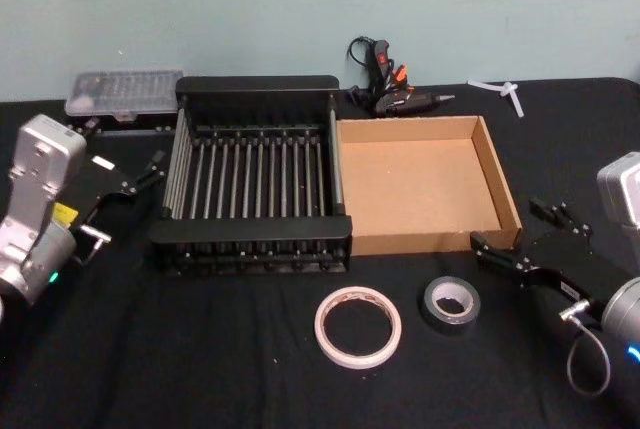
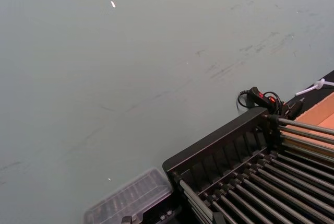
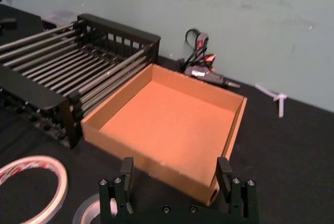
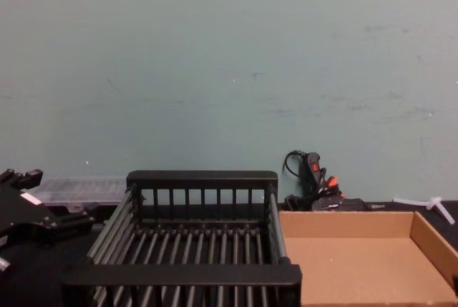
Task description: Pick up the white tape and place it into the black box , Pick up the silver tape and place it into the brown box.
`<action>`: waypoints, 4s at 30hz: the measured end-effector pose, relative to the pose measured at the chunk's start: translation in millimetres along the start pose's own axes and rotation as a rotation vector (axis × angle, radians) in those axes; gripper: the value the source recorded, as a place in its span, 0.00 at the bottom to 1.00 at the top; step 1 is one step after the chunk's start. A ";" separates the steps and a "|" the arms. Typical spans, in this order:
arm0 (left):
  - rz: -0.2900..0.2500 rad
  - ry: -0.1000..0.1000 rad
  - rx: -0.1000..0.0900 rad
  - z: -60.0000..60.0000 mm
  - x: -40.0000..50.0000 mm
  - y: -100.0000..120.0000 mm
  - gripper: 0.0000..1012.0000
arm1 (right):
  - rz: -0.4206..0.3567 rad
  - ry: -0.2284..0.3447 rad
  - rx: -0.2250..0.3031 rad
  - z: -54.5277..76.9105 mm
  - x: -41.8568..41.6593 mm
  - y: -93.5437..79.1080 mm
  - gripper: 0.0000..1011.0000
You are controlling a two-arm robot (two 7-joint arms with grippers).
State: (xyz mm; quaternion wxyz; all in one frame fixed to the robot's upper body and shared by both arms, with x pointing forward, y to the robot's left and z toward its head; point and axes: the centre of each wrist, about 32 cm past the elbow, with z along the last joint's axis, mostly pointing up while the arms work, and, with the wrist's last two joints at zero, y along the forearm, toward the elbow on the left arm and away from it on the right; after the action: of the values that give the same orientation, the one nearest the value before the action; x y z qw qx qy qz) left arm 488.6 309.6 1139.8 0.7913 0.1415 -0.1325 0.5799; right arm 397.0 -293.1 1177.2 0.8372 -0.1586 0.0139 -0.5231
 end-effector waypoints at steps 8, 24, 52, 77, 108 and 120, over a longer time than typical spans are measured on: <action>0.000 0.000 0.000 0.0 0.0 0.0 0.99 | 0.015 0.022 -0.045 -7.7 -8.1 -4.4 0.99; 0.000 0.000 0.000 0.0 0.0 0.0 0.99 | 0.028 0.036 -0.114 -19.8 -15.1 1.7 0.99; 0.000 0.000 0.000 0.0 0.0 0.0 0.99 | 0.051 0.039 -0.159 -26.5 -17.0 17.3 0.99; 0.000 0.000 0.000 0.0 0.0 0.0 0.99 | 0.051 0.041 -0.167 -28.7 -17.7 19.2 0.99; 0.000 0.000 0.000 0.0 0.0 0.0 0.99 | 0.051 0.042 -0.165 -28.5 -17.9 19.1 0.14; 0.000 0.000 0.000 0.0 0.0 0.0 0.99 | 0.048 0.048 -0.158 -27.4 -16.9 18.5 0.14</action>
State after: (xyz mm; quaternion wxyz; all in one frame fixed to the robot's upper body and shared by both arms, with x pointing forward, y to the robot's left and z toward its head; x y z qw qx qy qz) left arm 488.6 309.7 1139.8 0.7913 0.1415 -0.1324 0.5799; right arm 400.3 -277.7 1143.6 0.8339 -0.2111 0.0789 -0.5037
